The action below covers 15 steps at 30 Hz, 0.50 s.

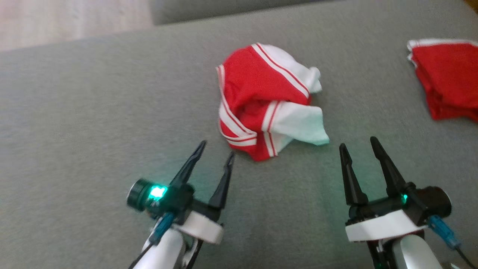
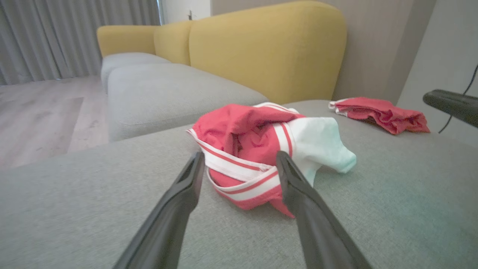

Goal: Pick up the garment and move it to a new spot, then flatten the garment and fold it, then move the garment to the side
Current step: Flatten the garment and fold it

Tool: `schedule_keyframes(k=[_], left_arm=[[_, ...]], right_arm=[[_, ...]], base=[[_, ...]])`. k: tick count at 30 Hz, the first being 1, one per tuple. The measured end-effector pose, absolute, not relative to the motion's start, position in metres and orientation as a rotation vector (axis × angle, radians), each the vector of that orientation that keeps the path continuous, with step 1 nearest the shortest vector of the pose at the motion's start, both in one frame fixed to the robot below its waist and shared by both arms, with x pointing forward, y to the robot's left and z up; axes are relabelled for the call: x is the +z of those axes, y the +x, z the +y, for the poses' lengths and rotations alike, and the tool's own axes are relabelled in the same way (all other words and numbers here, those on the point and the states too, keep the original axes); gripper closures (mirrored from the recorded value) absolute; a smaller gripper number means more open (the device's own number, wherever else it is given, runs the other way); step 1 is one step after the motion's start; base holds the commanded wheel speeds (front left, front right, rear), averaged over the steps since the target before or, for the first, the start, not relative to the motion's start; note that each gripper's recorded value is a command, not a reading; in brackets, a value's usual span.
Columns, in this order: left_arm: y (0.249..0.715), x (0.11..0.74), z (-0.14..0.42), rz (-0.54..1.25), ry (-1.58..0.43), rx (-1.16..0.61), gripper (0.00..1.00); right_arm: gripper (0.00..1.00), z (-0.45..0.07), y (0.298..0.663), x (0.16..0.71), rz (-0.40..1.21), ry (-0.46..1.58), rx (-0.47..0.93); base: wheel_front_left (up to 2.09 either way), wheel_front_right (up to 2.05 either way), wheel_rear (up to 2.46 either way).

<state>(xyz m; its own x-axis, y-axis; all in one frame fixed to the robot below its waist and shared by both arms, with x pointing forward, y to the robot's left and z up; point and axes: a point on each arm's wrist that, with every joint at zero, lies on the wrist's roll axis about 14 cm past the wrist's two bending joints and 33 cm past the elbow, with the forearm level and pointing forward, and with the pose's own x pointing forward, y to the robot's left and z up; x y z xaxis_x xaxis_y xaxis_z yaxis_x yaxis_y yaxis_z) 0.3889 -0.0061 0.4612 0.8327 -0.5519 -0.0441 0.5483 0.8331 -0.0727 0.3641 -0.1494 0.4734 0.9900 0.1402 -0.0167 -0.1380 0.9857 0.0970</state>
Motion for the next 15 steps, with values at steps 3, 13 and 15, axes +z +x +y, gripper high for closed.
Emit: schedule_keyframes(k=[3,13,15], left_arm=[[0.396,0.445,-0.031,0.106,-0.042,-0.668,0.0],[0.418,0.381,-0.068,0.291,0.036,-0.733,0.0],[0.421,0.374,-0.071,0.316,0.033,-0.723,0.0]], right_arm=[[0.0,-0.161,0.366,0.465,0.049,0.089,0.104],[0.0,-0.186,0.366,0.45,0.099,0.093,0.019],[0.0,-0.189,0.364,0.448,0.109,0.09,0.007]], base=[[0.0,0.0,0.0],[0.0,0.0,0.0],[0.0,0.0,0.0]])
